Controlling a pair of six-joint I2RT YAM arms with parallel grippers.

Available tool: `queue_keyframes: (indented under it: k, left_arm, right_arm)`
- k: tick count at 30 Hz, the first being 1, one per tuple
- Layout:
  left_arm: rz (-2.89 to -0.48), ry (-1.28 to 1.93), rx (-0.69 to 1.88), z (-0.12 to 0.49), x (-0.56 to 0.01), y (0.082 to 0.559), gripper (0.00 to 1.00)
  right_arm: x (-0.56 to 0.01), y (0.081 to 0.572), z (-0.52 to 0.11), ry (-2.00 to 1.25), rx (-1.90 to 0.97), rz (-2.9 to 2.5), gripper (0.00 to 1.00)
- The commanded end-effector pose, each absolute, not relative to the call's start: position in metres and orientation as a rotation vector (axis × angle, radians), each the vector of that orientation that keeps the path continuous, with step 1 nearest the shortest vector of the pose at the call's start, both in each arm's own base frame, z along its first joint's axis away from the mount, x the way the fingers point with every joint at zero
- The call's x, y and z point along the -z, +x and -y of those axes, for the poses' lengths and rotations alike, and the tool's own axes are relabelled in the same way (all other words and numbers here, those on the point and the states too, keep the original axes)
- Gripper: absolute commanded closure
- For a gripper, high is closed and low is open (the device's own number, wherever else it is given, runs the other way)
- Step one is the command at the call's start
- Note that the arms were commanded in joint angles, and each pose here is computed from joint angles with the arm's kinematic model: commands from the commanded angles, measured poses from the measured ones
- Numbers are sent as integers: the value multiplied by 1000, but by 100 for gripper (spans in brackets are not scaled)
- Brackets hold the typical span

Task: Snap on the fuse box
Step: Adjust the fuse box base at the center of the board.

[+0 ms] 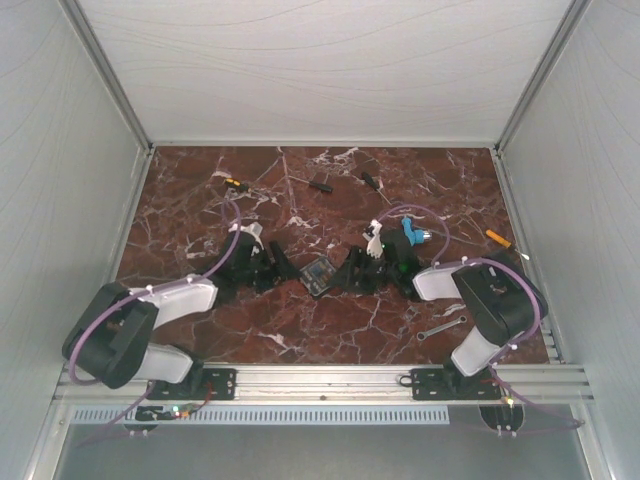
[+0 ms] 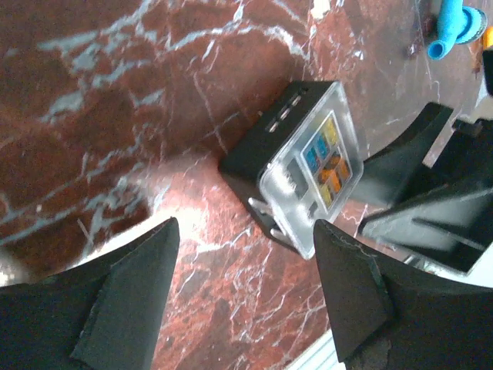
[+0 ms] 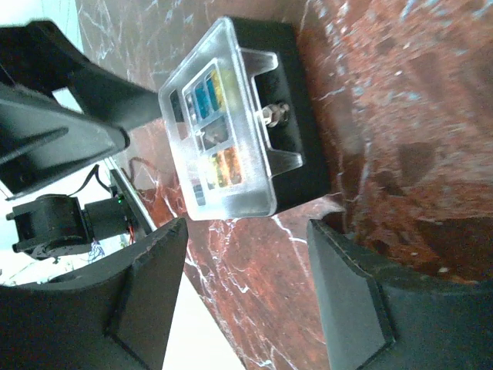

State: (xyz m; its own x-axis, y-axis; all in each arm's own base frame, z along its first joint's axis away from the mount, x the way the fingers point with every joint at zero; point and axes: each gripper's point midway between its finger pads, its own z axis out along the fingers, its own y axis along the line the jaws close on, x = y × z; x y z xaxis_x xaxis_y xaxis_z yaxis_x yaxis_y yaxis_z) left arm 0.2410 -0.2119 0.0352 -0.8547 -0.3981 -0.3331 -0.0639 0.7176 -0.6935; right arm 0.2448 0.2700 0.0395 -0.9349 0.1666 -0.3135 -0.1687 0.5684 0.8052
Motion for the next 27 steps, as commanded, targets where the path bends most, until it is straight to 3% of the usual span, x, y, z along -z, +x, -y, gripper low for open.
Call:
queue_keyframes:
  k: [1,13,27]
  left_arm:
    - [-2398,-212,939,221,-53,273,31]
    - [-2321,114,1017,251,-48,297,36]
    - [-2300,188,1275,266,-48,257,43]
  right_arm:
    - [-50,244,-283,15,-1331,-2379,40]
    - [-37,240,-296,82,-1267,-2402,40]
    - [-34,246,-281,77,-1250,-2399,40]
